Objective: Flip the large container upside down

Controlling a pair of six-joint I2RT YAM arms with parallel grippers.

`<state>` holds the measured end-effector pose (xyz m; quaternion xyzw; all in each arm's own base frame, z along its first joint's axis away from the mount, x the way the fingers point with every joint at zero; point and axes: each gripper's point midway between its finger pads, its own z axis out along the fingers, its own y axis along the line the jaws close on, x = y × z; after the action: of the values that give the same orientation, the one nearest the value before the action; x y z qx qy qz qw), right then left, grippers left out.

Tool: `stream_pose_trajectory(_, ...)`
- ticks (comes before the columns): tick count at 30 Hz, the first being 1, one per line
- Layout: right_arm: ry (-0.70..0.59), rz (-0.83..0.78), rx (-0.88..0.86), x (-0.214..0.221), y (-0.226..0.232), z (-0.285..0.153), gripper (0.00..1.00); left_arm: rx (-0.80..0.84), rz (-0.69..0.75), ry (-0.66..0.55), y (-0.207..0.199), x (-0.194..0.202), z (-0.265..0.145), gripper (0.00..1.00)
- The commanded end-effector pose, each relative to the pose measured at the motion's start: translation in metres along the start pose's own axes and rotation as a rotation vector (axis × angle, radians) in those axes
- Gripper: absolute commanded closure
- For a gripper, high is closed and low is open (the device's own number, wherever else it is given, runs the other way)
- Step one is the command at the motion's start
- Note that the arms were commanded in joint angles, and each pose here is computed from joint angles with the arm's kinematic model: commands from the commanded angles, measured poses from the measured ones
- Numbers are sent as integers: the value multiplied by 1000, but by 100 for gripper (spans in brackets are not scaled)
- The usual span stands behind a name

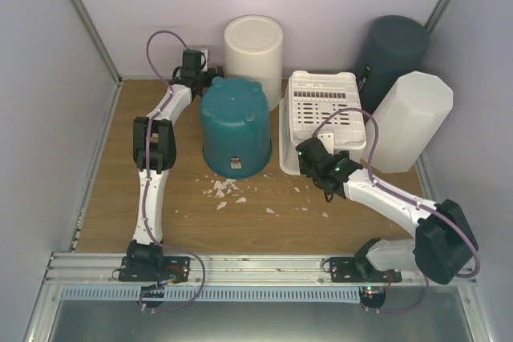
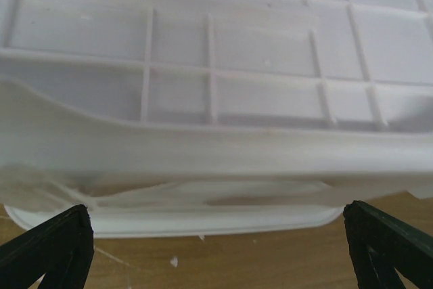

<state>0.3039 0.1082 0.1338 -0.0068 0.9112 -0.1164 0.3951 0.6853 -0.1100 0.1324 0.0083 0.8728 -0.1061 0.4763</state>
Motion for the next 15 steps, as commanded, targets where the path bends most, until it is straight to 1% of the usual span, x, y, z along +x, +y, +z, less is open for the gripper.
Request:
stream_pose_trajectory(1,-24,-37,-44,-13,10,17,0,-59,-54,-8,41,-10,-24,1)
stream_pose_trajectory(6,-27,-40,-39,-21,9,35,0,-114,-82,8,82,-11,-62,1)
stream_pose_trajectory(8,-28,-39,-35,-25,8,43,0,-118,-97,8,104,-8,-88,1)
stream_pose_trajectory(9,-25,-41,-32,-26,8,47,0,-106,-98,10,108,-4,-102,1)
stream_pose_trajectory(12,-21,-43,-17,-33,7,58,0,-42,-49,53,105,17,-138,1)
stream_pose_trajectory(15,-14,-50,-21,-38,10,66,0,67,37,119,79,41,-169,1)
